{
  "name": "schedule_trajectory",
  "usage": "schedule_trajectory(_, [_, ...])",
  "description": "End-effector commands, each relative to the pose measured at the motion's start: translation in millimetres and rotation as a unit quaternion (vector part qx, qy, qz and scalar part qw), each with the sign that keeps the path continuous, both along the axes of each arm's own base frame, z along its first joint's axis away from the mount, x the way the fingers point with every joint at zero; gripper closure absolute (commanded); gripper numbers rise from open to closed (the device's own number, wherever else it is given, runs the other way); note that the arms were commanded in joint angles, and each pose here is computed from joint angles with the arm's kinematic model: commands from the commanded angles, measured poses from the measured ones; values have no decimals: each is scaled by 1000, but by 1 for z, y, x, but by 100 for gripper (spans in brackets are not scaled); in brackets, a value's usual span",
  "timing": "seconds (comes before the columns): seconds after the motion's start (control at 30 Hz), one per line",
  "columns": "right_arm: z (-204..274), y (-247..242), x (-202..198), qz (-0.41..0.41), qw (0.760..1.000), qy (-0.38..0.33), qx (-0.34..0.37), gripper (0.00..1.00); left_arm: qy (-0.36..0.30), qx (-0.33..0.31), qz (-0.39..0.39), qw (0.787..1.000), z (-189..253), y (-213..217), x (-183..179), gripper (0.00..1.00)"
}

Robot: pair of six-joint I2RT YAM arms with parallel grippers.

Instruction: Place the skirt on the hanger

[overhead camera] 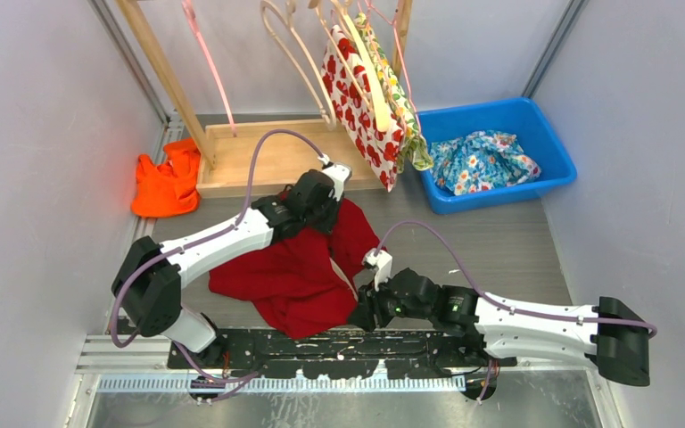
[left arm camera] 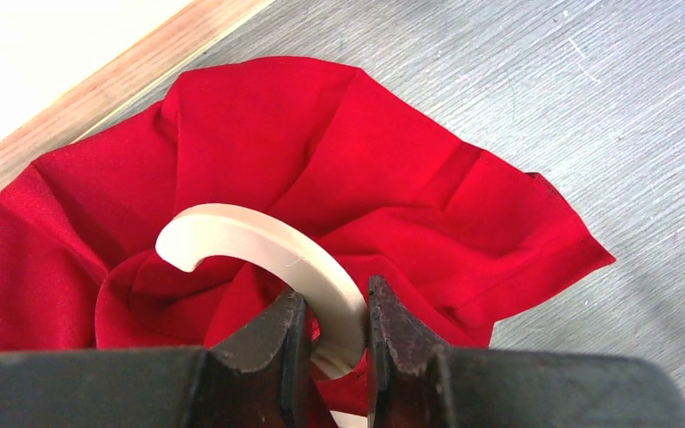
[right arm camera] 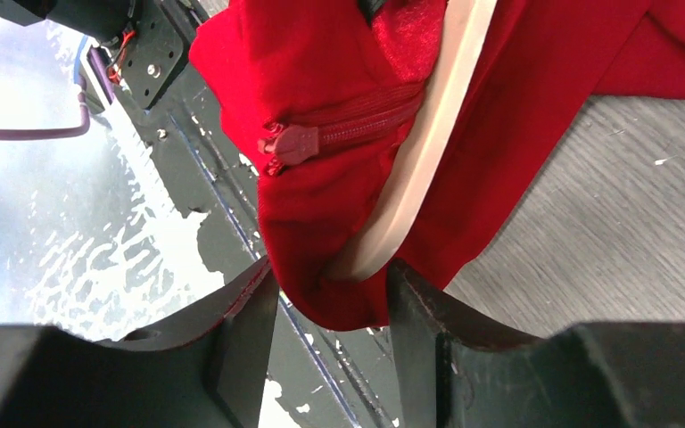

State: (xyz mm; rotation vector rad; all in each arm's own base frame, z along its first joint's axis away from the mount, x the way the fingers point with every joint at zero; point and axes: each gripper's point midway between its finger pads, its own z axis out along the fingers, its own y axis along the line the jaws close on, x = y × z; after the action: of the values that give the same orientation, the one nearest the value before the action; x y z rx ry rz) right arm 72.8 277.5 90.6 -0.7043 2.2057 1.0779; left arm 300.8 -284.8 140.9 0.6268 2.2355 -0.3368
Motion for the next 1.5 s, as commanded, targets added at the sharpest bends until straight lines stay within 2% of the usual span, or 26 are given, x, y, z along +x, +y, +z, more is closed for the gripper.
schedule_trajectory(0.0, [19,10,12,-11,999,-36,26,47,-19,-17,-6,1000,19,-6,9,100])
schedule_trajectory(0.27, [14,22,5,12,999,-27,25,49,-19,-21,-7,1000,21,-6,8,100])
schedule_trajectory(0.33, [14,25,3,19,999,-24,25,56,-19,-21,-7,1000,21,-5,8,100])
schedule_trajectory(0.53, [20,24,1,21,999,-26,20,87,-23,-18,-9,1000,25,-5,8,100])
schedule_trajectory(0.67, [40,14,8,-1,999,-45,13,97,-32,-15,-11,999,33,-1,7,100])
schedule_trajectory(0.93, [83,-13,21,-39,996,-84,-7,99,-50,-12,-28,998,63,0,7,100])
schedule_trajectory(1.2, [127,-8,27,-18,992,-119,-30,99,-54,-5,-48,997,89,-2,6,100])
schedule_trajectory(1.47, [203,-8,35,-10,984,-177,-12,99,-56,18,-45,997,88,13,-1,100])
